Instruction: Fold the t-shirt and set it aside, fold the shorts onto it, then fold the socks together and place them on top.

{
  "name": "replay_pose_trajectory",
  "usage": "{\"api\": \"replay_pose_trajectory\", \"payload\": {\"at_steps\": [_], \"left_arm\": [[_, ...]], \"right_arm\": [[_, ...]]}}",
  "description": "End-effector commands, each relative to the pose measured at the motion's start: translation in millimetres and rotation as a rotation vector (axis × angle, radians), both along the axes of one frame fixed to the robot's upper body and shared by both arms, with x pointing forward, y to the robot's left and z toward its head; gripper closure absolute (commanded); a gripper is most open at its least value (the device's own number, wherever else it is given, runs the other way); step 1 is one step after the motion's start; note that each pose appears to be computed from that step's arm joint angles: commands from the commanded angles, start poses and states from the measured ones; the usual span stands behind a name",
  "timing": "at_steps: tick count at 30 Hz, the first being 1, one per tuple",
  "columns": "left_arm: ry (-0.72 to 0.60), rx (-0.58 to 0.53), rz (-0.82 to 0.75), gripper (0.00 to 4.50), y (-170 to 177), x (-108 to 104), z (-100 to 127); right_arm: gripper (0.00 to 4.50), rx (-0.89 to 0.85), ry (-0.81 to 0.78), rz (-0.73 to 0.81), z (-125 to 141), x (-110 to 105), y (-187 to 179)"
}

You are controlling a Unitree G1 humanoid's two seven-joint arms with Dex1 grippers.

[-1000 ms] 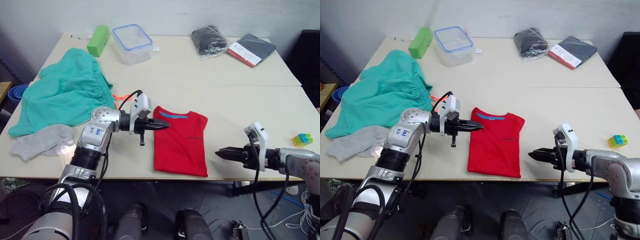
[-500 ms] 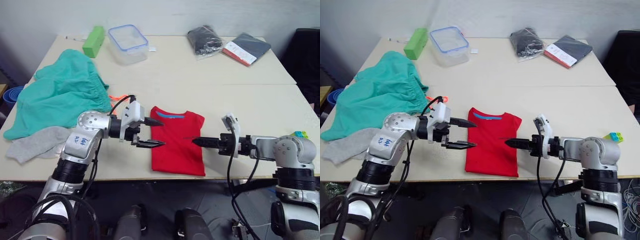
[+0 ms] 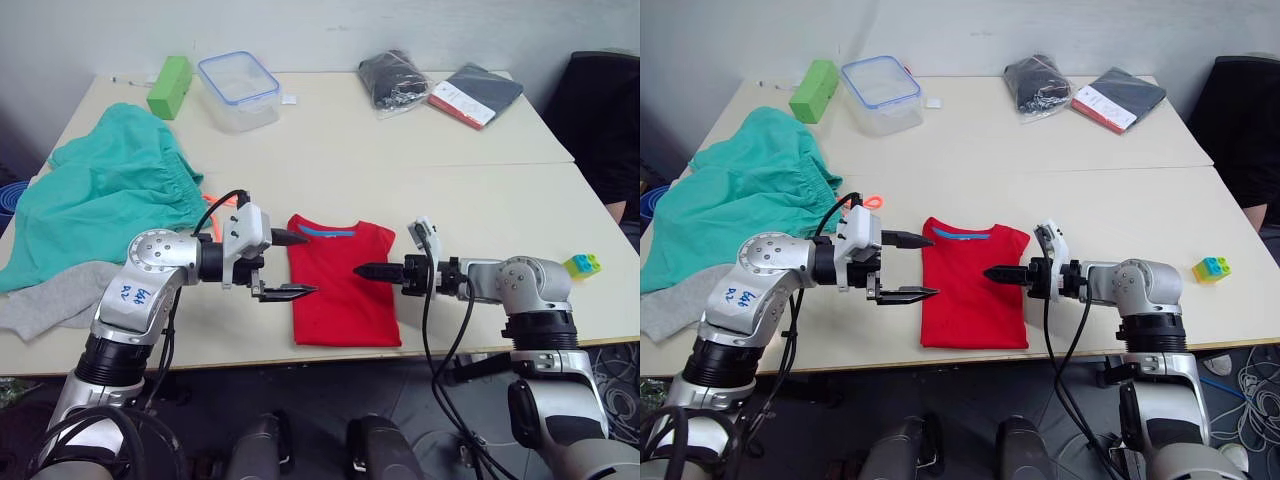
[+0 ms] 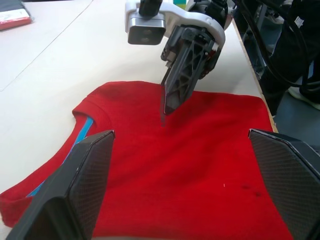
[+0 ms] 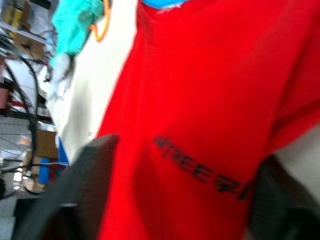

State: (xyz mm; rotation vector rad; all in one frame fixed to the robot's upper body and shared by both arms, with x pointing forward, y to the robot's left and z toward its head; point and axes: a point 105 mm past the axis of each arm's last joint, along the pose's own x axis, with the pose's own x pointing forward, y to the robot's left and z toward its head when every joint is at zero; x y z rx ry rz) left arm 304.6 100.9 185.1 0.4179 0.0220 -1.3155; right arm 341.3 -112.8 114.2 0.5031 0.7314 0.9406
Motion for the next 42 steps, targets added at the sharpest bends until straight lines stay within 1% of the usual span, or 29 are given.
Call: {"api": "replay_pose_trajectory", "payload": {"at_steps": [1,5,6,8,11,14,16,21,25,27,31,33,38,42], "left_arm": [[-0.048,-0.020,-0.010,0.00,-1.8,-5.2,10.7],[-0.048,-0.031,-0.012,0.00,-5.1,-5.5,9.5],[-0.049,-0.034,-0.013,0.00,-5.8,-5.3,9.3],[-0.056,-0.041,-0.011,0.00,-7.7,-4.3,8.9],[-0.062,-0.068,0.003,0.00,-10.1,-1.3,9.8],[-0.059,-0.079,0.005,0.00,-11.9,-0.6,7.5],[-0.059,-0.078,0.005,0.00,-12.7,0.2,4.9],[-0.069,-0.086,0.012,0.00,-13.2,3.6,6.4],[-0.073,-0.086,0.020,0.00,-11.9,4.7,6.4],[-0.076,-0.080,0.023,0.00,-10.8,4.6,5.7],[-0.082,-0.073,0.034,0.00,-7.3,5.9,6.9],[-0.083,-0.072,0.036,0.00,-6.8,6.3,7.5],[-0.093,-0.066,0.045,0.00,-4.7,8.2,9.9],[-0.100,-0.063,0.057,0.00,-1.5,10.6,11.2]], "right_arm": [[2.80,-0.057,0.046,0.026,-13.5,-6.5,-3.4],[4.21,-0.088,-0.003,0.017,-5.6,-5.1,-15.8],[4.48,-0.096,-0.014,0.017,-5.0,-5.6,-18.1],[4.48,-0.114,-0.027,0.014,-3.9,-7.5,-24.1],[4.48,-0.139,-0.055,-0.003,8.1,-10.4,-42.6],[4.48,-0.216,-0.114,-0.073,27.3,-6.6,-84.1],[4.48,-0.290,-0.135,-0.142,34.5,-3.4,-118.5],[4.48,-0.566,-0.170,-0.211,27.5,-8.6,-193.9],[4.48,-0.741,-0.170,-0.255,17.6,-12.6,-237.3],[4.48,-0.794,-0.169,-0.267,13.8,-14.6,-251.4],[4.48,-0.882,-0.198,-0.326,14.4,-12.4,-275.0],[4.48,-0.923,-0.195,-0.329,13.3,-14.1,-283.0],[4.48,-1.006,-0.163,-0.366,16.1,-26.2,-307.2],[4.48,-1.011,-0.144,-0.394,22.4,-36.8,-319.8]]}}
